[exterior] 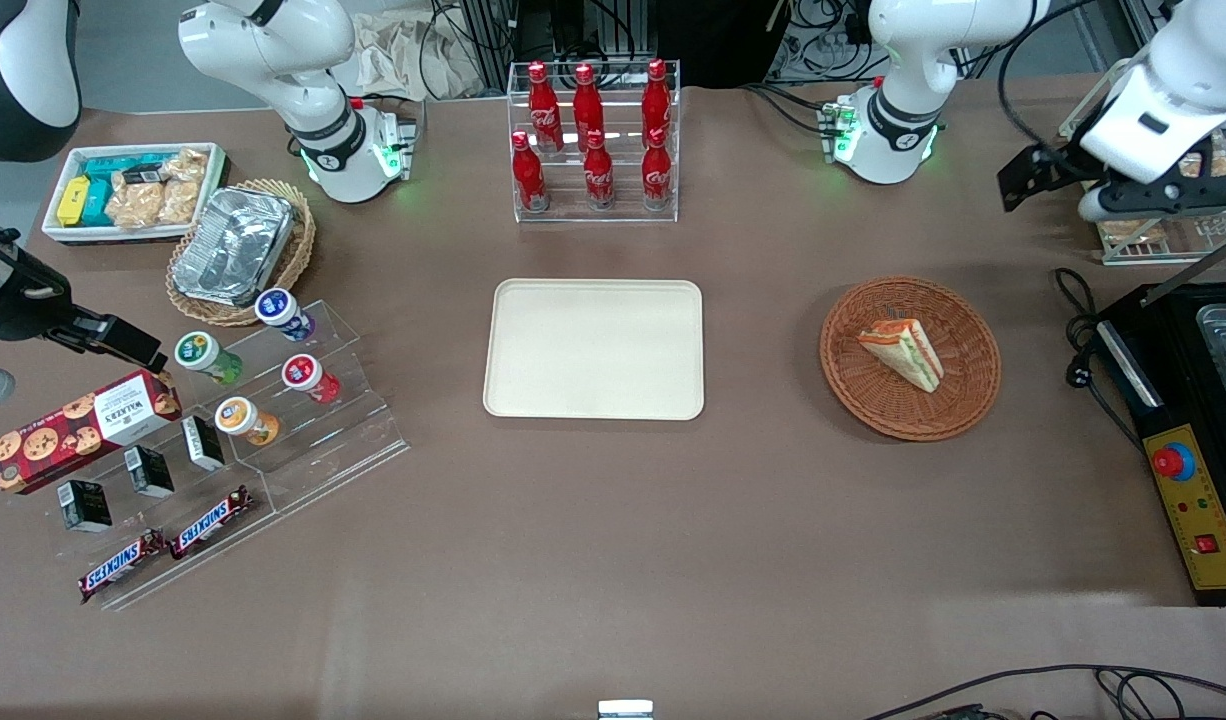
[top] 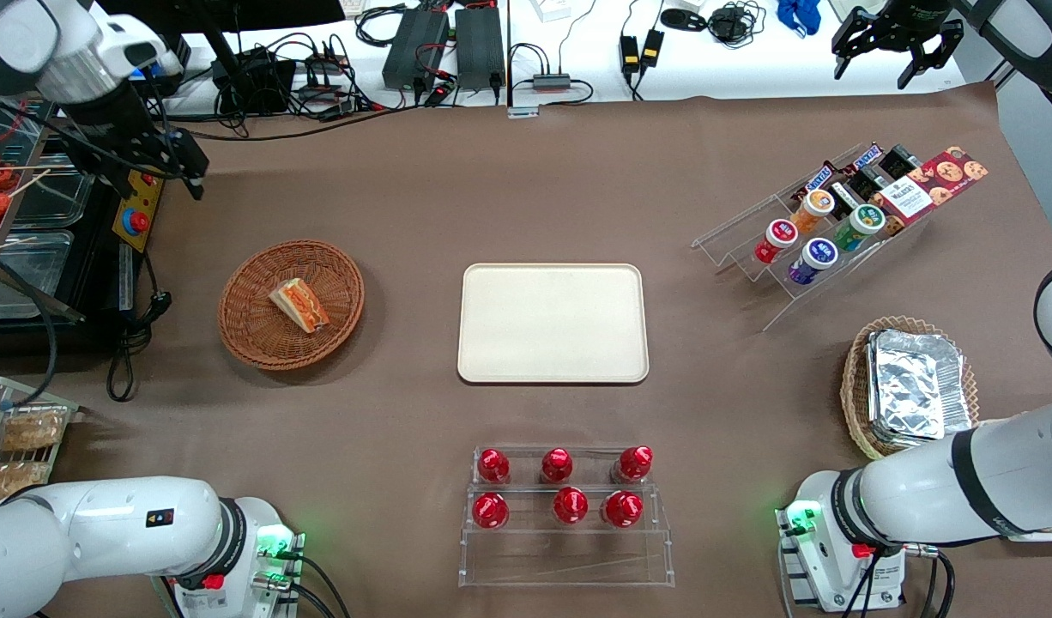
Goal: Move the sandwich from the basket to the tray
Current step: 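Move the left gripper out from its rest pose toward the wicker basket, then lower the open left gripper over the sandwich in the basket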
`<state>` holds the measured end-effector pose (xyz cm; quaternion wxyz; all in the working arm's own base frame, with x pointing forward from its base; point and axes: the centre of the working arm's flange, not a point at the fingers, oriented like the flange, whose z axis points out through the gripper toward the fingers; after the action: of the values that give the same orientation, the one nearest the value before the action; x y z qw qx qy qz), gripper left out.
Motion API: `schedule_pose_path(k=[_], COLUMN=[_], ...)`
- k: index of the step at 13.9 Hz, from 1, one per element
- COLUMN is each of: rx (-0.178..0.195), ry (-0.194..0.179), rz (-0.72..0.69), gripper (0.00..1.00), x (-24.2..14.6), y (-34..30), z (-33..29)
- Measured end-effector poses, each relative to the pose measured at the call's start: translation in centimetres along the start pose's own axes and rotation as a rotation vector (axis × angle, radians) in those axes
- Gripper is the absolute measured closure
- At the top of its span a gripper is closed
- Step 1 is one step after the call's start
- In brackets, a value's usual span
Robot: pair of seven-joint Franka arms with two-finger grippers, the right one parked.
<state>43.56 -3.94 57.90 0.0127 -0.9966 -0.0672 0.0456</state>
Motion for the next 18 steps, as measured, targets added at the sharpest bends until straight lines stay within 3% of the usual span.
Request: schedule_pose_path(k=[5,10,14,18], rx=[-0.004,-0.020,-0.029,-0.055], ry=[0.036,0.067,0.058,0.072], rz=[-0.315,-0.380,-0.445,-0.516], gripper=[0.00,0.00,0.00,0.00], x=[-0.5,-0.2,1.7,4.0], y=[1.7,2.0,2.5,3.1], z=[6.6,12.8,17.1,20.6])
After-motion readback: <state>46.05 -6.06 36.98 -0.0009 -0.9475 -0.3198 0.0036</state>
